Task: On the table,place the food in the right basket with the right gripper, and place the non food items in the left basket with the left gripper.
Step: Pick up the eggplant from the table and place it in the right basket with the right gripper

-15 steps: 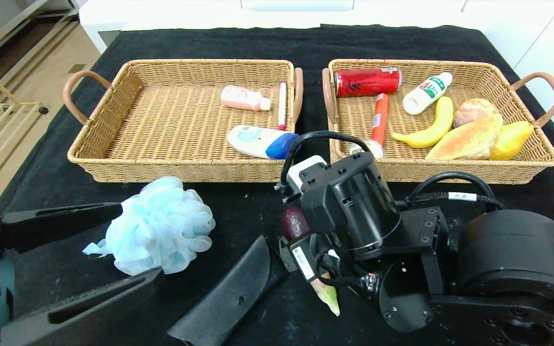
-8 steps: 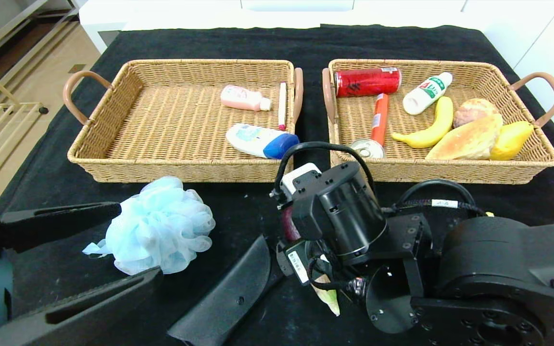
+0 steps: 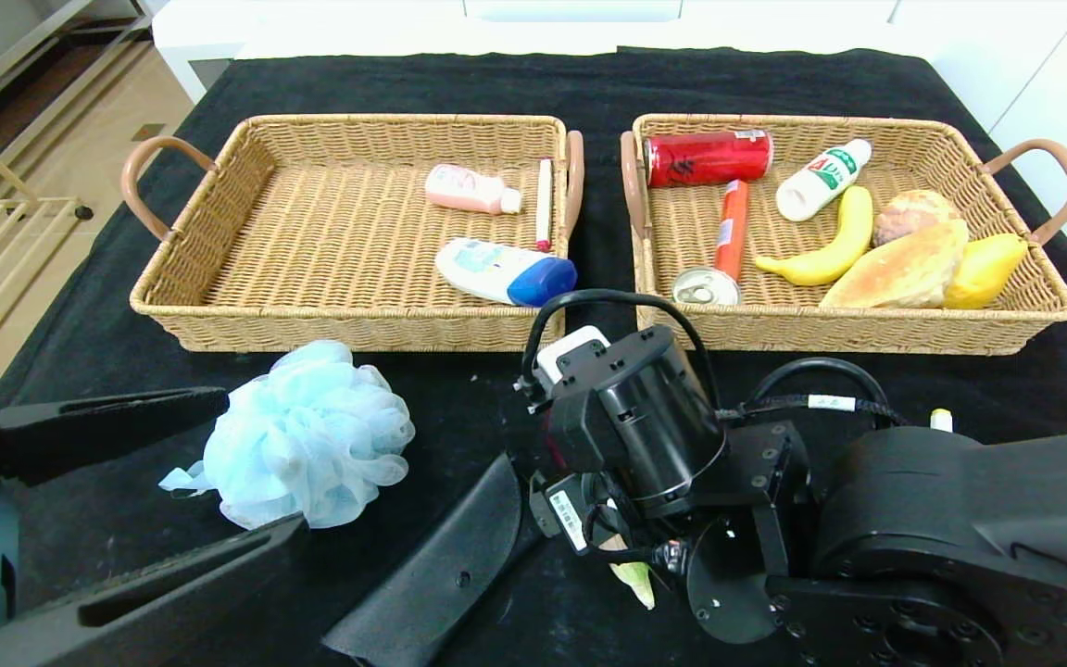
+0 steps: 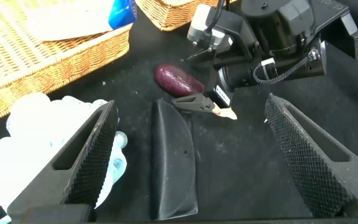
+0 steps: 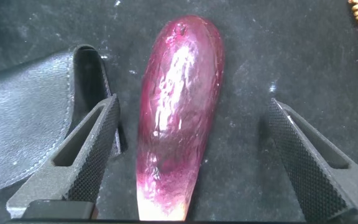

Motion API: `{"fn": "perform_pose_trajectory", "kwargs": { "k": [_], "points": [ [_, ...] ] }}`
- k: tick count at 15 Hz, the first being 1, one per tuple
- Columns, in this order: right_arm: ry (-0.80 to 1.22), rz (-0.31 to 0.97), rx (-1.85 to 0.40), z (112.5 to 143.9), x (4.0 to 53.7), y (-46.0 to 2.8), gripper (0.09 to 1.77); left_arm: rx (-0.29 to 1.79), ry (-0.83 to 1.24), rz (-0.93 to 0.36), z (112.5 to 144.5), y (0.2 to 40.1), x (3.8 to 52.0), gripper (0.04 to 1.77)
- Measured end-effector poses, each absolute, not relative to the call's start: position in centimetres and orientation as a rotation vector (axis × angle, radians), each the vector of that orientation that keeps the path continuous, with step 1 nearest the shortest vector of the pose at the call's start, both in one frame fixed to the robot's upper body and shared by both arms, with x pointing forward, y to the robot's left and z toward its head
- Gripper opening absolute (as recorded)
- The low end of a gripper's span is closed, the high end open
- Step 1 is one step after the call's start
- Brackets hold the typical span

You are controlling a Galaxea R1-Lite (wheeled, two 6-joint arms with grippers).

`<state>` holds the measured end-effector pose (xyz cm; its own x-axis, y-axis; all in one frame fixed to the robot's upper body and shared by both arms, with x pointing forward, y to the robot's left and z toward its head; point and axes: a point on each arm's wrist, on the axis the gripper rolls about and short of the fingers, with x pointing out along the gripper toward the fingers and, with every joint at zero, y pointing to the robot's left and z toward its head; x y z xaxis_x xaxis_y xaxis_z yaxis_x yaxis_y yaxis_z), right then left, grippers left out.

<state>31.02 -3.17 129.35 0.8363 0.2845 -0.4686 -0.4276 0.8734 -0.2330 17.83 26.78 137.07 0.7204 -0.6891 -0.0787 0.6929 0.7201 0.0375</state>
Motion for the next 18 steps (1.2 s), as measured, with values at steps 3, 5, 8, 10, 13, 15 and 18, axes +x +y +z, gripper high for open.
{"fn": "perform_pose_trajectory", "kwargs": {
  "k": [3, 5, 8, 10, 13, 15, 18],
  "points": [
    [0.444, 0.382, -0.344, 129.08, 31.13, -3.11, 1.6, 0.07, 0.057, -0.764, 137.09, 26.81, 17.79, 1.72],
    [0.439, 0.381, -0.338, 129.05, 31.27, -3.07, 1.26, 0.069, 0.056, -0.764, 137.09, 26.82, 17.78, 1.72],
    [0.438, 0.376, -0.335, 129.01, 31.46, -3.15, 0.89, 0.069, 0.056, -0.765, 137.08, 26.82, 17.77, 1.72],
    [0.439, 0.376, -0.335, 128.97, 31.5, -3.17, 0.81, 0.07, 0.057, -0.764, 137.05, 26.82, 17.77, 1.72],
    [0.44, 0.376, -0.336, 128.93, 31.5, -3.17, 0.81, 0.07, 0.057, -0.764, 137.06, 26.82, 17.77, 1.72],
    [0.44, 0.377, -0.336, 128.9, 31.51, -3.17, 0.81, 0.07, 0.058, -0.765, 137.05, 26.82, 17.78, 1.72],
    [0.441, 0.379, -0.335, 128.9, 31.51, -3.17, 0.81, 0.07, 0.058, -0.764, 137.05, 26.82, 17.78, 1.72]
  ]
}}
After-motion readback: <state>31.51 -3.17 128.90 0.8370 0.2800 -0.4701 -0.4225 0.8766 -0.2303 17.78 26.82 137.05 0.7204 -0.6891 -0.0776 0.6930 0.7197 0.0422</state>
